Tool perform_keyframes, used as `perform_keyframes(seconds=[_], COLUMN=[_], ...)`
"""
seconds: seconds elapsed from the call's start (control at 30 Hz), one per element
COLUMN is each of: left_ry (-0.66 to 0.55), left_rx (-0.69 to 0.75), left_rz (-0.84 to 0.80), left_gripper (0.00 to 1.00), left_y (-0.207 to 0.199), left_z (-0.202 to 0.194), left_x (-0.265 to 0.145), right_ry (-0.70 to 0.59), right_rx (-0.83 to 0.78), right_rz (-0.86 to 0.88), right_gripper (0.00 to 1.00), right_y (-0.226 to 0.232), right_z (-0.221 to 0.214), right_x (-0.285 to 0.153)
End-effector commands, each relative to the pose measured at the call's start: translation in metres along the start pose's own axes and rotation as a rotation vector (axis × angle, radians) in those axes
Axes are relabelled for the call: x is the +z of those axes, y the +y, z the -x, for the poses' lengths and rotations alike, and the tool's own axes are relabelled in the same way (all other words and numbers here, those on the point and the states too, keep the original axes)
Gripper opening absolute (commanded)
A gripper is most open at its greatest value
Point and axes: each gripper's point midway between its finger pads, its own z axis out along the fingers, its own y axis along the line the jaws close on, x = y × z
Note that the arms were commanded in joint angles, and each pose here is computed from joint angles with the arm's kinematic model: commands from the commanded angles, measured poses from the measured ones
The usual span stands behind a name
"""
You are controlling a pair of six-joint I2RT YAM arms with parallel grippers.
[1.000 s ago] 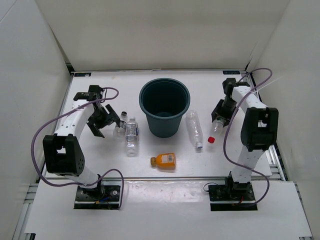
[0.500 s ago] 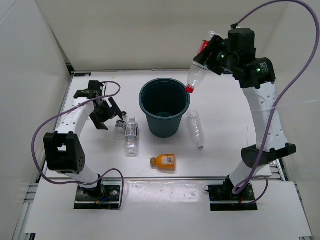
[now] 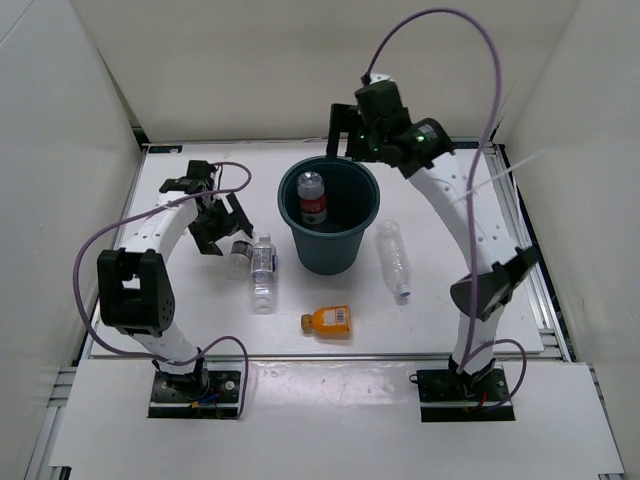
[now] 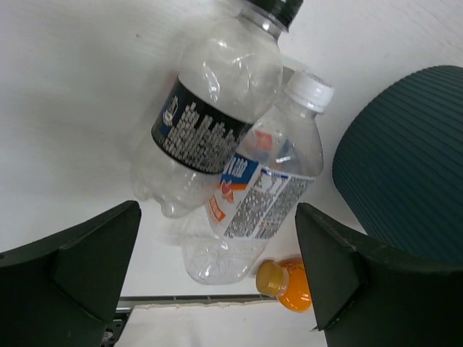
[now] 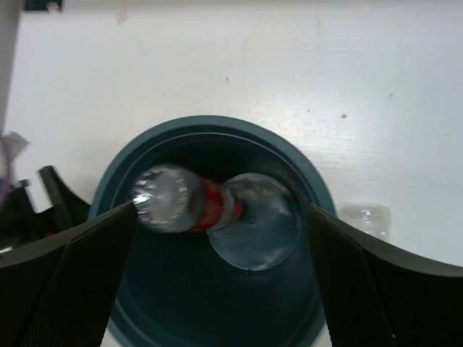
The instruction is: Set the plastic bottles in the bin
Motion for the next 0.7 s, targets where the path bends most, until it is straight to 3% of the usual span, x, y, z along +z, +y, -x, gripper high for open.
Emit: perform_keyframes(seconds=[0.0,0.13,0.37,0.47,0.5,0.67], left_ry=[-0.042,-0.023,0.049,0.052,0.06,0.064], left_rx=[0.048,0.086,0.095,0.094,0.093,0.07], left_rz=[-0.03,-0.022,0.054,0.102,0.106,0.153], left_gripper=[0.99,0.99,0.99,0.84,0.74,0.51], left_y=[-0.01,-0.012,0.0,0.007,0.008,0.017], left_z=[0.017,0.02,0.022,0.026,0.025,0.022], left_x=[0.006,0.026,0.068,0.077,0.08,0.079], right_ry=[-0.28,-0.273,-0.195,-0.199,-0.199,-0.165], right_rx=[0.026,0.029,0.016,0.017,0.017,0.008], right_rz=[0.048,0.111,0.104,0.106,0.106,0.101], right_gripper=[1.0,1.0,1.0,1.0,1.0,1.0], right_y=[-0.01,-0.007,-0.014,-0.017,-0.017,-0.019], right_z=[0.072,0.064,0.039,0.037,0.037,0.026], right_x=[-0.104,-0.135,-0.147,-0.153,-0.153,-0.148])
